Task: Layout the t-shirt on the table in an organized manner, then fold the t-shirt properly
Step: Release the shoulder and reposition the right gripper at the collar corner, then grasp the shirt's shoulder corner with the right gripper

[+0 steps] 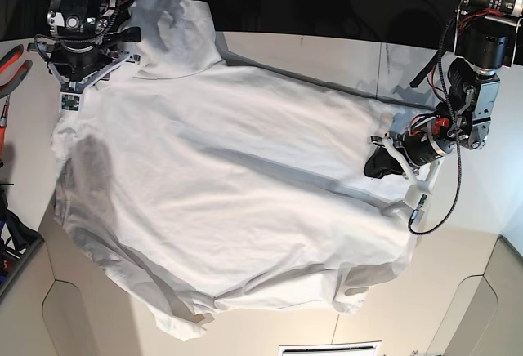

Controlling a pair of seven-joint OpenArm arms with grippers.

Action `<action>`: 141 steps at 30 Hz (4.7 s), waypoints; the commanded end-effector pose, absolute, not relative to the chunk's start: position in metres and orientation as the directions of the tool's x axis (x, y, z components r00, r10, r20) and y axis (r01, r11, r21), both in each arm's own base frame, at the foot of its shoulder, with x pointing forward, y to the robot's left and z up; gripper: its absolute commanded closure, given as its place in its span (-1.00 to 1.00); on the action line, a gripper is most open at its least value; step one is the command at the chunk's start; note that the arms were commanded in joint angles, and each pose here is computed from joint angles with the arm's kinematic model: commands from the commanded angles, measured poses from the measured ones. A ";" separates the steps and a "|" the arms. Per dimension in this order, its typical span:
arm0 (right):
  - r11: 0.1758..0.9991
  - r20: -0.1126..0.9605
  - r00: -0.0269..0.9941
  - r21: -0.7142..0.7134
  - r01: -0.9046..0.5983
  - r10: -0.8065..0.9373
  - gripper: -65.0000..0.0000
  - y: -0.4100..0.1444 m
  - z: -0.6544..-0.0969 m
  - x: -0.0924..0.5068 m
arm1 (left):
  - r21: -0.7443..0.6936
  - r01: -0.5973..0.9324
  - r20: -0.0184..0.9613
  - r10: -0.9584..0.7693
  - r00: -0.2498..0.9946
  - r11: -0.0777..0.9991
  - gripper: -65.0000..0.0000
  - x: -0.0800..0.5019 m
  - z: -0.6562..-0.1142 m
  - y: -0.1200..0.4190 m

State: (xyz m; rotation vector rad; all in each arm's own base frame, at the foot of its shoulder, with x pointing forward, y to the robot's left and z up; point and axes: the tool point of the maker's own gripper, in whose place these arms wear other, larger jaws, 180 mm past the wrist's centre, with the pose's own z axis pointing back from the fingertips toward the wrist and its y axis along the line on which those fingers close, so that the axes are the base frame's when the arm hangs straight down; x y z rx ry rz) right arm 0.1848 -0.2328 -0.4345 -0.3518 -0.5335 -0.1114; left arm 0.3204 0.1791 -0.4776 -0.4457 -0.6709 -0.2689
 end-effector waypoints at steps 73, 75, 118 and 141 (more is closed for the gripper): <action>0.781 0.632 0.515 0.612 0.126 -0.579 0.03 -0.205 -0.348 0.238 | -0.278 0.393 0.583 -0.172 0.794 0.876 1.00 0.304 -0.492 0.186; 0.719 0.644 0.455 0.695 -0.011 -0.615 0.03 -0.205 -0.317 0.230 | -0.278 0.393 0.584 -0.171 0.794 0.876 1.00 0.304 -0.492 0.186; 0.574 0.451 0.366 0.724 0.384 -0.814 0.03 -0.285 -0.415 0.172 | -0.278 0.393 0.601 -0.161 0.783 0.876 1.00 0.308 -0.489 0.185; 0.565 0.382 0.478 0.755 0.333 -0.791 1.00 -0.239 -0.434 0.191 | -0.356 0.358 0.659 -0.040 0.752 0.863 0.27 0.328 -0.457 0.182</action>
